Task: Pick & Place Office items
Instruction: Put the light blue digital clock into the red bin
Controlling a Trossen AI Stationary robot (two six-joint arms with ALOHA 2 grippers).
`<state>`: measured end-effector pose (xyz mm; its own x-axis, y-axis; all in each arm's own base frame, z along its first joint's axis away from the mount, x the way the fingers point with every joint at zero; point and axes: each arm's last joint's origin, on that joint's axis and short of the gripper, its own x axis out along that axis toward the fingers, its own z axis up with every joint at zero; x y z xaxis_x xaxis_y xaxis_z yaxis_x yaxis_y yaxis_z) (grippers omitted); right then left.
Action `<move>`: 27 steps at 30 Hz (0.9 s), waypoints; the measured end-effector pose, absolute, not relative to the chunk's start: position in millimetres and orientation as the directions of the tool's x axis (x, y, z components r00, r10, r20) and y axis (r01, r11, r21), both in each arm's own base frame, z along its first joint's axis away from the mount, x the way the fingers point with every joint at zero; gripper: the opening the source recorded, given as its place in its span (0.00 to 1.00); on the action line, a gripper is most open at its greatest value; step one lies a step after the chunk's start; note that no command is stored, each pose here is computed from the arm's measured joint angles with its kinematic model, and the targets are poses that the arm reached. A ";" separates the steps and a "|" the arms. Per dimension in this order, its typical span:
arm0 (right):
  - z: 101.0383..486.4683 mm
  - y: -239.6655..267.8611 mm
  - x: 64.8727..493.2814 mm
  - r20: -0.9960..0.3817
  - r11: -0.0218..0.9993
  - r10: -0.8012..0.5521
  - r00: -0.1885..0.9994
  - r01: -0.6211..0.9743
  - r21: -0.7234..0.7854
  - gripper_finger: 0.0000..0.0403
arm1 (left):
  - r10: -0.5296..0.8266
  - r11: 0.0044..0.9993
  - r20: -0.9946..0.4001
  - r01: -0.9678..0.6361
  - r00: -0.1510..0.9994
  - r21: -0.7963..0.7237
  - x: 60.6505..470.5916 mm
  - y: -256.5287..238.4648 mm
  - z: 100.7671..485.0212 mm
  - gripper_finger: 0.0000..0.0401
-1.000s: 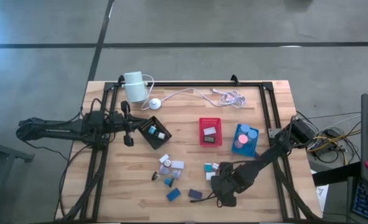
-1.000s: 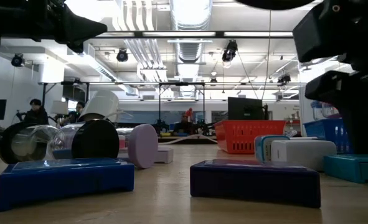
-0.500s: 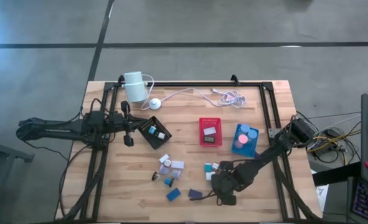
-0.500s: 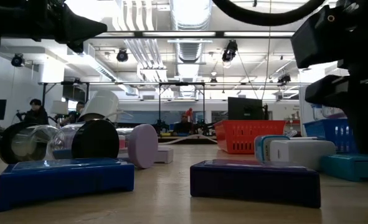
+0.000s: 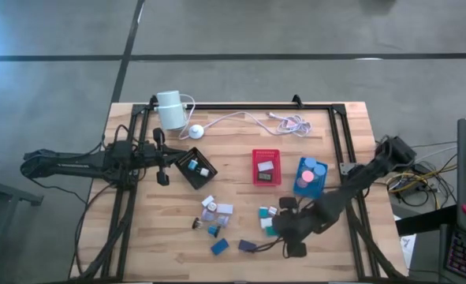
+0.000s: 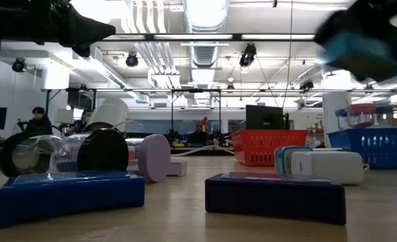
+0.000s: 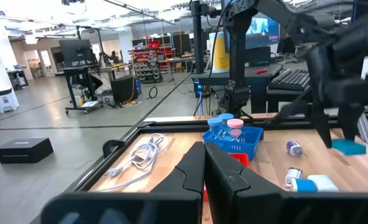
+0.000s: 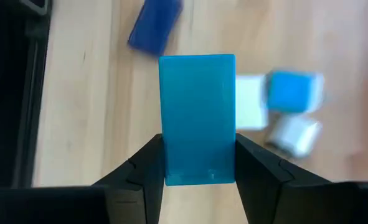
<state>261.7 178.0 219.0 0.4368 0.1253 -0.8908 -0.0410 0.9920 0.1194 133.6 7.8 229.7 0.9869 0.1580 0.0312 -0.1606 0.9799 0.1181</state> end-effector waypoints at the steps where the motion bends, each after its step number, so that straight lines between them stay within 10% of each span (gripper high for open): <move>1: 225.8 175.2 260.3 -0.877 0.993 0.119 0.465 -0.060 0.103 0.36 | 0.158 0.980 0.031 -0.161 0.987 0.118 133.6 7.8 229.7 0.03; 12: 289.2 125.5 231.4 -0.563 0.984 0.181 0.806 -0.145 0.108 0.36 | 0.158 0.981 0.029 -0.160 0.987 0.112 133.6 7.8 229.0 0.03; 27: 258.3 47.2 151.0 -0.160 0.981 0.081 0.984 -0.050 0.188 0.36 | 0.158 0.981 0.027 -0.160 0.987 0.112 133.6 7.8 228.4 0.03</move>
<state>151.0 47.2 258.3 0.9838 0.0806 -0.1604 -0.0497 0.9810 0.1877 133.6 7.8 228.4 0.9871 0.1580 0.0270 -0.1601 0.9807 0.1120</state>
